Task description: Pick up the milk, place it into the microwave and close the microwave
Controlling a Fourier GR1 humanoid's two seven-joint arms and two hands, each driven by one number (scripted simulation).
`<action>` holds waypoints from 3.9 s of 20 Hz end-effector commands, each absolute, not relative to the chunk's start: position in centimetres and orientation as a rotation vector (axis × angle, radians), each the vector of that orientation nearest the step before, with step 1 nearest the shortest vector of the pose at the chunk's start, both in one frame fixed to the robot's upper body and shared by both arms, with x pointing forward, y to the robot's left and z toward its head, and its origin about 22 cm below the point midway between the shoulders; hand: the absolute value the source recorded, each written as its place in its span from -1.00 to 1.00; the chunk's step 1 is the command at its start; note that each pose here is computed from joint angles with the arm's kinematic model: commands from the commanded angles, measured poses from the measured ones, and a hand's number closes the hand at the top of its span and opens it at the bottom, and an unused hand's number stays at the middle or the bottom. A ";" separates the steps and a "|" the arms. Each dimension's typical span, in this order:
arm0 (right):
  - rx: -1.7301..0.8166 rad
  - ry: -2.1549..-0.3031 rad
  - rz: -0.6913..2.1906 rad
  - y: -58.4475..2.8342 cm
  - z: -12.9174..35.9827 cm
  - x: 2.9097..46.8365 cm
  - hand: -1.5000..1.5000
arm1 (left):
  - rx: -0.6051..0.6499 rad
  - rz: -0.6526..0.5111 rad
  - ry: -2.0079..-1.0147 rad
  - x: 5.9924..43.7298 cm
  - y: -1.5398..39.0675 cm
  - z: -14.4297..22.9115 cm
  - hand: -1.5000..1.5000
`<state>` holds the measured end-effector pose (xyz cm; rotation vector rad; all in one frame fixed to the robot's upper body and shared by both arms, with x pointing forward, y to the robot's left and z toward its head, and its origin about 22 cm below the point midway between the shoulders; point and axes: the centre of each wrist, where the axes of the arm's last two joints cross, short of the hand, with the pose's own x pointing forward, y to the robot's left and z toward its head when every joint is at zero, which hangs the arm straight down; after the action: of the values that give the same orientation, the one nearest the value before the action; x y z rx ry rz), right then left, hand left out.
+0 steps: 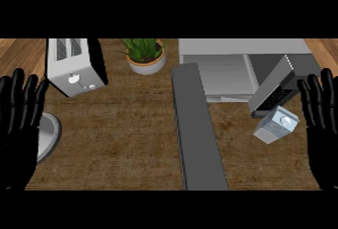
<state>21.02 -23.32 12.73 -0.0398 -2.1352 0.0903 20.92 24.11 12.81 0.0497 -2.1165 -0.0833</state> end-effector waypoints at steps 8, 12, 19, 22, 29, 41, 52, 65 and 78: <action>0.342 -1.979 0.319 -33.0 12.0 21.5 -1.00 | -0.039 0.022 -1.955 21.5 22.0 9.3 -1.00; 0.386 -1.932 0.300 -38.4 9.9 19.9 -1.00 | -0.082 0.018 -1.943 19.9 19.1 7.6 -1.00; 0.364 -1.849 0.312 -43.8 6.4 17.5 -1.00 | -0.082 0.042 -1.944 17.7 15.3 6.5 -1.00; 0.340 -1.874 0.301 -44.4 5.9 18.6 -1.00 | -0.070 0.000 -1.933 17.8 14.2 3.5 -1.00; 0.300 -1.840 0.317 -42.6 1.1 19.5 -1.00 | -0.070 0.024 -1.952 16.8 11.8 2.7 -1.00; 0.187 -1.852 0.274 -42.4 -1.8 24.3 -1.00 | -0.130 0.034 -1.911 14.9 10.7 2.2 -1.00; 0.074 -1.848 0.313 -40.8 -7.0 25.4 -1.00 | -0.161 0.057 -1.899 12.9 15.7 1.6 -1.00; -0.036 -1.909 0.215 -40.3 -7.8 28.0 1.00 | -0.149 0.039 -1.893 13.2 19.4 1.7 -1.00; -0.420 -1.781 0.134 -33.1 -13.3 26.7 1.00 | -0.137 0.044 -1.883 11.8 20.7 0.2 -1.00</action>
<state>27.42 -37.81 -10.28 -0.3438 -1.8445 0.1487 12.52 19.75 0.88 -0.1494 -1.8970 0.0457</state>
